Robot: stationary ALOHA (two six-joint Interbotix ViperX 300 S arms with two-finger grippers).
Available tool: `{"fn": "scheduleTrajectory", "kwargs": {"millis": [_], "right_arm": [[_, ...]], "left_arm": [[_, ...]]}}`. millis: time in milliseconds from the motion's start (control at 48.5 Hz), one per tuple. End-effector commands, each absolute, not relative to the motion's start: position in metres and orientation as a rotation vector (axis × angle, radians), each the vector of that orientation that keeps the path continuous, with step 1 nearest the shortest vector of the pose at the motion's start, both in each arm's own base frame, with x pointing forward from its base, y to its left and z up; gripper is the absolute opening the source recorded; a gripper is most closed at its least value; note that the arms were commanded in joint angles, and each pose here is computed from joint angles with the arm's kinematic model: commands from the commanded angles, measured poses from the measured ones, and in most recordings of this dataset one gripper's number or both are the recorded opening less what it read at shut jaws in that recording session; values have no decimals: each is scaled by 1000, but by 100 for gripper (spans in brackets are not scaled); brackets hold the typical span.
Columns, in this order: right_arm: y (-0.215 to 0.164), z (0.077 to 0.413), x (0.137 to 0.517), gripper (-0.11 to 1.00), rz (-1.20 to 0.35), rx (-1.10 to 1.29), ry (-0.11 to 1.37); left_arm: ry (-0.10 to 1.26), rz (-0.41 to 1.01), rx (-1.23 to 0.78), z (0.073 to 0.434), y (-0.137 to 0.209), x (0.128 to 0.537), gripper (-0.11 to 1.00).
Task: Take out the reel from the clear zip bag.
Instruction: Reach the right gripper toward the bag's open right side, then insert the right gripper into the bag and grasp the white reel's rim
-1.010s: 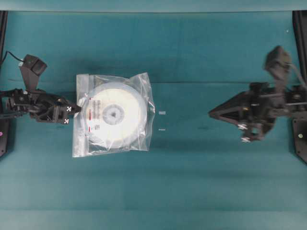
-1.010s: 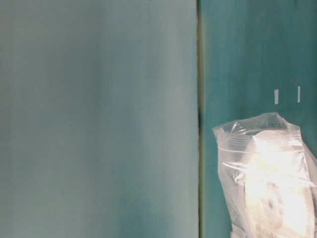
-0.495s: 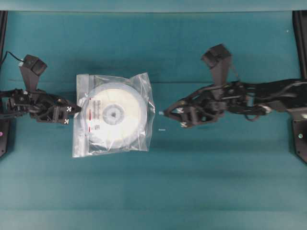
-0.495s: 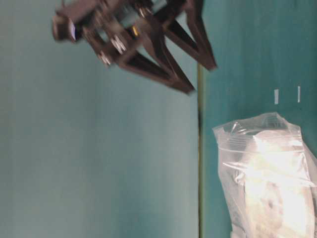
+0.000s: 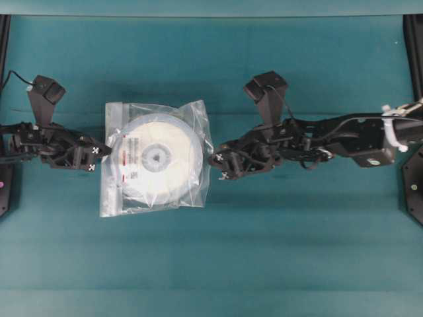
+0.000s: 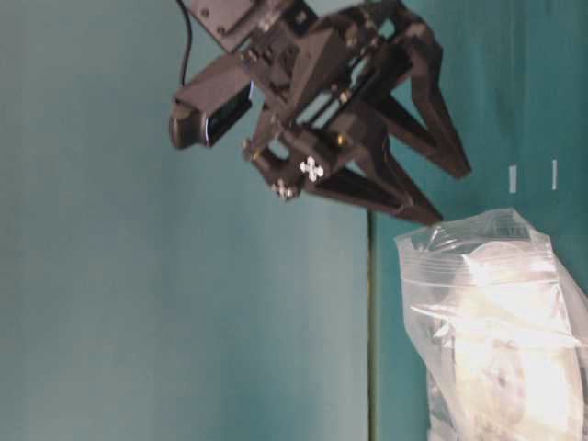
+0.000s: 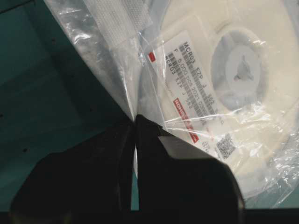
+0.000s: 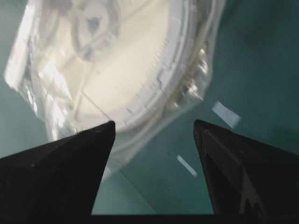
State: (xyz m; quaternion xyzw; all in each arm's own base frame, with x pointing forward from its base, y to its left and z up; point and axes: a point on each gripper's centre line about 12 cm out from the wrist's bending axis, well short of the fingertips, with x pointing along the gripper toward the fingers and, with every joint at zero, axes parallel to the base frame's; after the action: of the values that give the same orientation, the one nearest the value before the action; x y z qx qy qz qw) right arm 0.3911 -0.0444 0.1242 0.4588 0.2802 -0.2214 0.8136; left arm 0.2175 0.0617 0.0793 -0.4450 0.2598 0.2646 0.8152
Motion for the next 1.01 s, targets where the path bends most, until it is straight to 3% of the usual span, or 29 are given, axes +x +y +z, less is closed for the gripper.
{"fn": "scheduleTrajectory", "kwargs": {"millis": [0,989], "right_arm": [[-49,130,403,85,-472,998,567],[-59,101,438,85,-510,1022,602]], "left_arm": [[544,556,-944,82,62,220,0],[550,560,-943,80,62,219,0]]}}
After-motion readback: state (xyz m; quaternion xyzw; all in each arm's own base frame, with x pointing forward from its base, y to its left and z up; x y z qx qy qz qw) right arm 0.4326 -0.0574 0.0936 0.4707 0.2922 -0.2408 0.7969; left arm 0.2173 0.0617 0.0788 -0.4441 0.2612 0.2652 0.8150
